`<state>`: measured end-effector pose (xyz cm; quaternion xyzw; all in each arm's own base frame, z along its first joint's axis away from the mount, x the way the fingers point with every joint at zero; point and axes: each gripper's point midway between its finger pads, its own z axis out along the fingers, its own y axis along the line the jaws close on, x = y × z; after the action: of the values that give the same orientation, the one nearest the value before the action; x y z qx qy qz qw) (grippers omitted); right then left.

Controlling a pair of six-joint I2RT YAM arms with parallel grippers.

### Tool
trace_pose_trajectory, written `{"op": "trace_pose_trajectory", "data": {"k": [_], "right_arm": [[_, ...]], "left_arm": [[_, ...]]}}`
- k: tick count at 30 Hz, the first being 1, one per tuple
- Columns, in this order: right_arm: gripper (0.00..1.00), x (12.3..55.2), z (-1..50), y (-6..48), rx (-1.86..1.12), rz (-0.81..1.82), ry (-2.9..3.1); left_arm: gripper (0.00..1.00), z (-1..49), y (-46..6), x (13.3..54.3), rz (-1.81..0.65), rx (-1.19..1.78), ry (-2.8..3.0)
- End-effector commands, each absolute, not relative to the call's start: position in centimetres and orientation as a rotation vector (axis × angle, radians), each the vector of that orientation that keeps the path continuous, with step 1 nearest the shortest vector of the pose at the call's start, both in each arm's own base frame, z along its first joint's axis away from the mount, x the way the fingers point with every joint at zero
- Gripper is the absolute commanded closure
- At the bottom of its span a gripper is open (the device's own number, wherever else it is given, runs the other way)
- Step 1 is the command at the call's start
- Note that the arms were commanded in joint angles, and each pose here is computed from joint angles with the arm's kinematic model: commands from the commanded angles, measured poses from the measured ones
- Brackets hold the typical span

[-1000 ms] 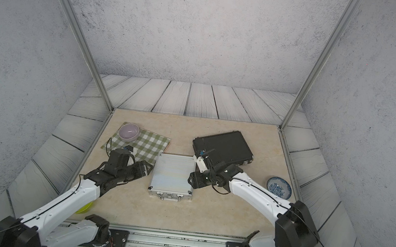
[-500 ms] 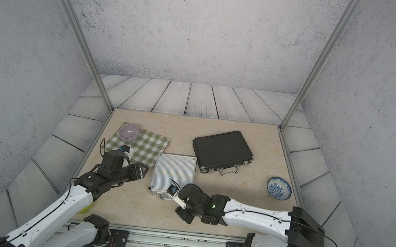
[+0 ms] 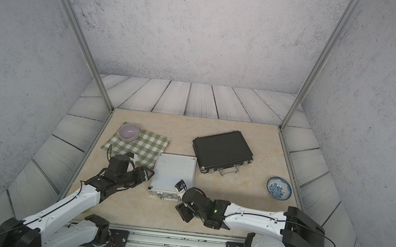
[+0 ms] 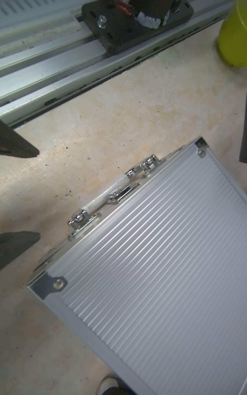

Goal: Open the poker set cases
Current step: Pick up the poker set case from the center of the board.

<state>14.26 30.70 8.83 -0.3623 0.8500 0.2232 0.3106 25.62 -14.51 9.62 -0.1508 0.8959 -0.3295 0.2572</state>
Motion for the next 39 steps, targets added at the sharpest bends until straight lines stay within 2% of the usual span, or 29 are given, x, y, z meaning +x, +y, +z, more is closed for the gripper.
{"op": "trace_pose_trajectory", "data": {"k": [1, 8, 17, 31, 39], "right_arm": [[0.43, 15.3, 10.1, 29.7, -0.749, 0.656, 2.252], [0.42, 15.6, 9.0, 28.8, -0.547, 0.840, 2.255], [0.42, 16.4, 7.2, 31.0, -0.514, 0.986, 2.255], [0.35, 17.4, 5.9, 30.8, -0.480, 0.962, 2.329], [0.32, 17.2, 5.2, 31.8, -0.487, 1.052, 2.346]], "left_arm": [[0.36, 10.0, -15.8, 25.6, -1.026, -0.436, 2.425], [0.38, 9.1, -16.7, 24.4, -1.116, -0.493, 2.428], [0.40, 8.5, -17.7, 23.1, -1.159, -0.525, 2.424], [0.41, 8.9, -18.2, 23.7, -1.180, -0.540, 2.405], [0.41, 8.8, -18.5, 23.6, -1.195, -0.547, 2.411]]}}
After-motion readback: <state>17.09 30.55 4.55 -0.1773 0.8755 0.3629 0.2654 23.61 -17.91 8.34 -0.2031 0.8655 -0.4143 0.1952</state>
